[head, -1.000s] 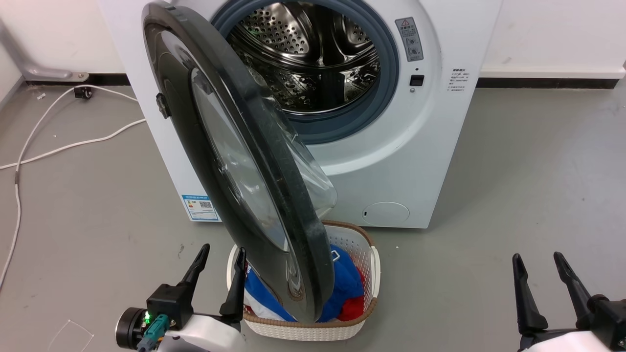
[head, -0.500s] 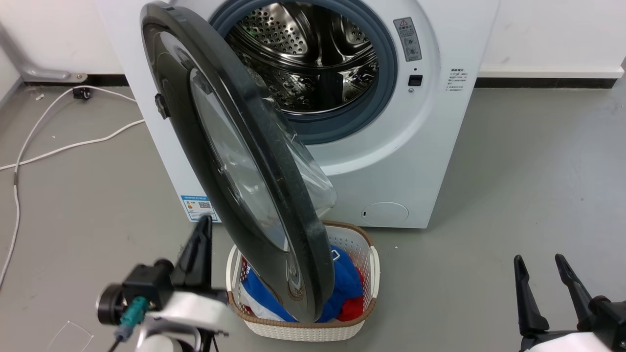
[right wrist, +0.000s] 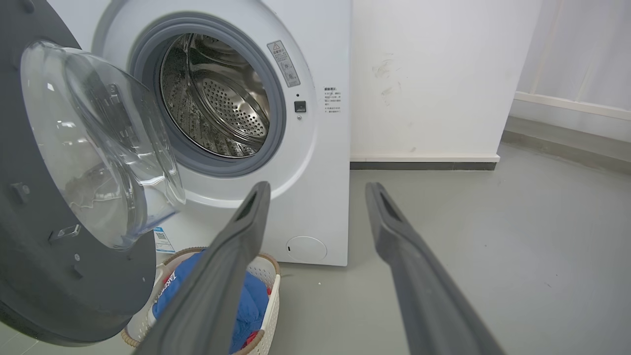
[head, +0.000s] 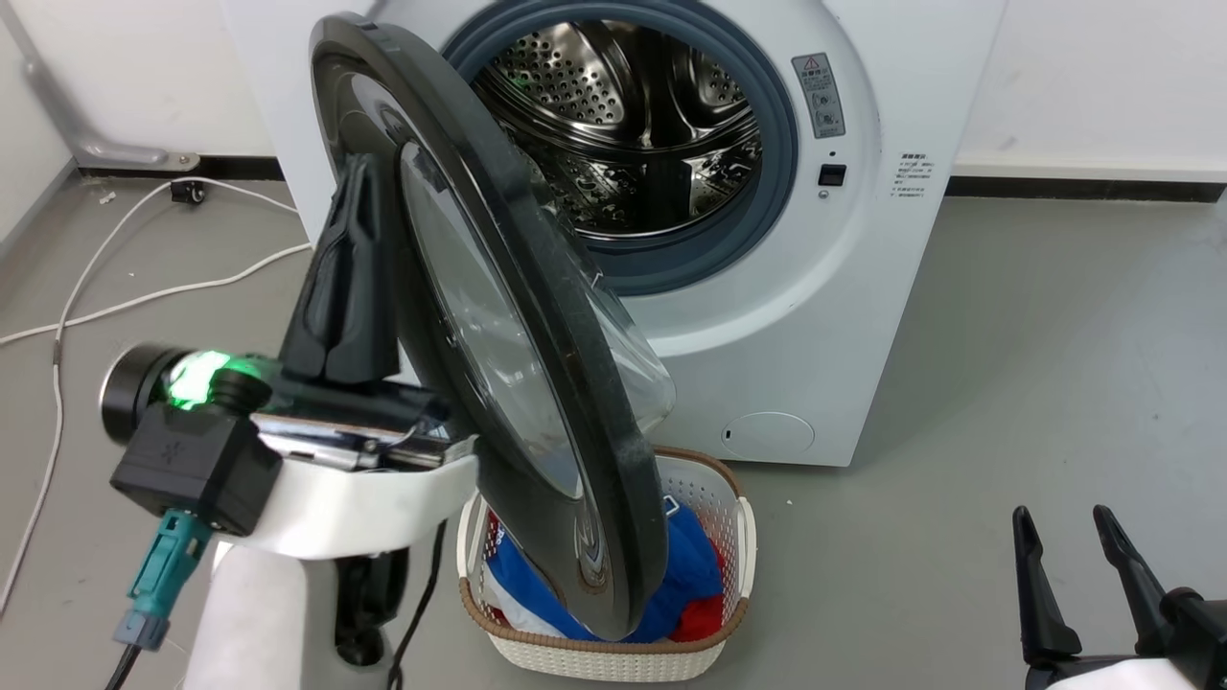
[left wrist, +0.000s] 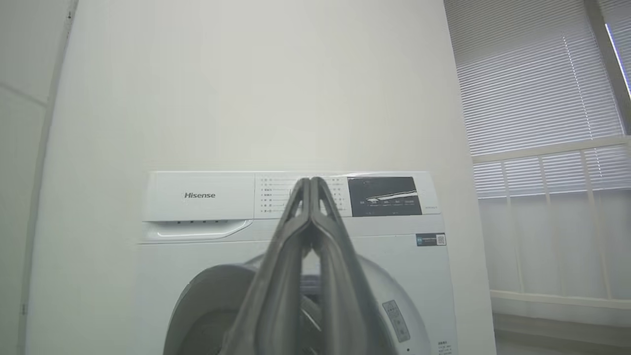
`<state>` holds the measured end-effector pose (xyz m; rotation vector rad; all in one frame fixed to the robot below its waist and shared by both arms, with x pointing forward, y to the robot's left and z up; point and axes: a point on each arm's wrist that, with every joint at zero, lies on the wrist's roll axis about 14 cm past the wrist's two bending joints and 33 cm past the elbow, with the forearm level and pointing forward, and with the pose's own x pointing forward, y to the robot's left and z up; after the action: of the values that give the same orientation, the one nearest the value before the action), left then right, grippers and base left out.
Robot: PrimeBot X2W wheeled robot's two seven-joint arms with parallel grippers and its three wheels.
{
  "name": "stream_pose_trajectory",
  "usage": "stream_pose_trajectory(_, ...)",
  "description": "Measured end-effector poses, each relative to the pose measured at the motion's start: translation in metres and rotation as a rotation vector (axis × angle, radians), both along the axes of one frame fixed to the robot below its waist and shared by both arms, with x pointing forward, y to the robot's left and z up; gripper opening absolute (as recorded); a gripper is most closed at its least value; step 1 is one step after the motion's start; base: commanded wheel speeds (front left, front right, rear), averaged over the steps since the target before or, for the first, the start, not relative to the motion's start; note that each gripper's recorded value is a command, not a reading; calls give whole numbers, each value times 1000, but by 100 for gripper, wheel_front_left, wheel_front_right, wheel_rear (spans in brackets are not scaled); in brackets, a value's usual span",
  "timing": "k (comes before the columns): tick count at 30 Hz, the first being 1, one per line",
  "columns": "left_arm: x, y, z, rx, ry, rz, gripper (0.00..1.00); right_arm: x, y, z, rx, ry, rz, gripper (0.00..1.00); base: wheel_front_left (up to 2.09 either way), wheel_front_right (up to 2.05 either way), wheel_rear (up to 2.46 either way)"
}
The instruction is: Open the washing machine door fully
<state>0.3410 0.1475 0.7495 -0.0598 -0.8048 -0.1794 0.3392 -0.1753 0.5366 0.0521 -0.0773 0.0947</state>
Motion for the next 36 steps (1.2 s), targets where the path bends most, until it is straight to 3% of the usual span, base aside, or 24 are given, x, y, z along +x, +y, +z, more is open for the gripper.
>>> stream_pose_trajectory(5,-24,-43,35,35,-87,-152,0,-2,0,1,6,-5,0,100,0,0,0)
stream_pose_trajectory(10,-44,-99,30,77,-20,-371,0,-7,-1,-1,6,0,-3,100,0,0,0)
stream_pose_trajectory(21,-58,-189,-94,174,524,-705,0,-10,-5,-3,5,9,-14,100,0,0,0)
stream_pose_trajectory(28,-54,-199,-165,215,767,-711,0,-10,-5,-7,-2,27,-16,100,0,0,0)
stream_pose_trajectory(36,-21,-170,-208,194,878,-535,0,-11,-8,-14,1,48,-27,100,0,0,0)
